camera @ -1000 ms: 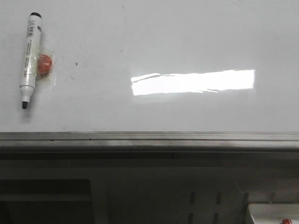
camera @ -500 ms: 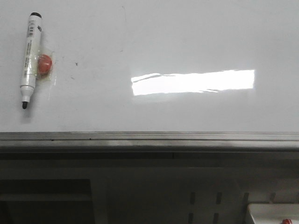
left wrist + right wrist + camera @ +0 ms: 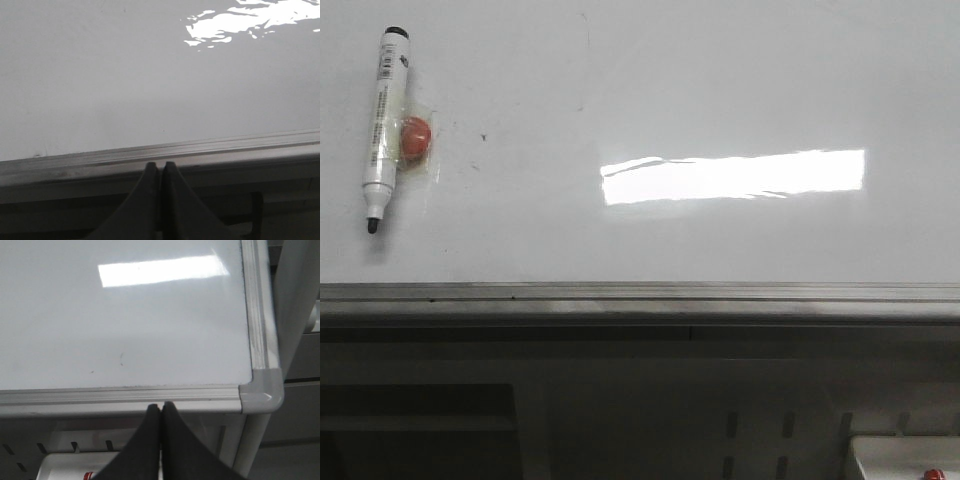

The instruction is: Write number 4 on whiteboard

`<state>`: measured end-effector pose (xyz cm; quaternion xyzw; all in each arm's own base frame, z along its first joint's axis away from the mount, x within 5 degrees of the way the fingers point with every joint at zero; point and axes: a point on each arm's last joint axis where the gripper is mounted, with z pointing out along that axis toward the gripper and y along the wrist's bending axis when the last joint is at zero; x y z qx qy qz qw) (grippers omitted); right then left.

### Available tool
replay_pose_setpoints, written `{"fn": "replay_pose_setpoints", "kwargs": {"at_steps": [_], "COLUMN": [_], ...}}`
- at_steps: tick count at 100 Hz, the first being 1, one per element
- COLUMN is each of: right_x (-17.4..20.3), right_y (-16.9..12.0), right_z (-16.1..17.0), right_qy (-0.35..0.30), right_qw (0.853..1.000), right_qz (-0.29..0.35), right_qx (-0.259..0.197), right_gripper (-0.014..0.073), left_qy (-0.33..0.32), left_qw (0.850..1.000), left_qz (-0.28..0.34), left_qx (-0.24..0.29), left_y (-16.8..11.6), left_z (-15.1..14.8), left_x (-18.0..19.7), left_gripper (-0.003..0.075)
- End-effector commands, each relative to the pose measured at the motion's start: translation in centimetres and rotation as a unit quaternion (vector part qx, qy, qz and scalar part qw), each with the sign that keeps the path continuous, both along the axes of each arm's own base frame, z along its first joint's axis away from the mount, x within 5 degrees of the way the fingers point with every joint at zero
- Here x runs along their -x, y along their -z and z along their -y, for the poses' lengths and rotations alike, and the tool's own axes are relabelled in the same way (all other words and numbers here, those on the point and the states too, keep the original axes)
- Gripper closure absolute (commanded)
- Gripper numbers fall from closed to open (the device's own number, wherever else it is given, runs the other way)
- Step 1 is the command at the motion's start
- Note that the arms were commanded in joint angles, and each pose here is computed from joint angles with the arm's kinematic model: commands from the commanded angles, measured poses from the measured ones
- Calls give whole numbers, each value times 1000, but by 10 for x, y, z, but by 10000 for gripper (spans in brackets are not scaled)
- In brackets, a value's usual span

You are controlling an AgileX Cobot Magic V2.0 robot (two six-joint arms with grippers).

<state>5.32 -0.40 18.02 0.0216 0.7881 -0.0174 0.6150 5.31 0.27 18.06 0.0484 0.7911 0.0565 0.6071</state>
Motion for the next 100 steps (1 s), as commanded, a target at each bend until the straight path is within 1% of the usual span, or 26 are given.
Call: {"fn": "replay_pose_setpoints", "kwargs": {"at_steps": [1,15,18,26,30,55,60,70,75,78,88,100], "right_x": [0,0,0,0,0,0,0,-2,-2,-3,-3,-2], "right_y": [6,6,6,6,6,6,4,-2,-6,-10,-16,-25], "right_z": [0,0,0,0,0,0,0,0,-1,-1,-2,-2], "right_qy": [2,2,2,2,2,2,2,-1,-3,-5,-8,-11], "right_qw": [1000,1000,1000,1000,1000,1000,1000,999,998,996,992,985], "right_qz": [3,3,3,3,3,4,12,46,70,89,125,171], "right_qx": [3,3,3,3,3,3,4,6,6,6,7,-8], "right_gripper": [661,661,661,661,661,661,661,661,661,661,661,661], "left_qy": [2,1,1,-3,-4,-3,-1,5,6,6,7,9], "left_qw": [1000,1000,1000,997,996,995,996,998,996,995,993,986], "left_qz": [16,16,16,16,16,25,36,69,80,84,105,156], "left_qx": [0,-2,-14,-77,-93,-96,-81,2,36,47,47,51], "left_y": [7,7,6,6,6,4,2,-3,-5,-6,-9,-19], "left_z": [0,0,0,-4,-5,-5,-3,1,2,3,3,3], "left_x": [0,0,0,0,0,-1,-1,-2,-2,-2,-3,-3], "left_gripper": [741,741,741,741,741,741,741,741,741,741,741,741]}}
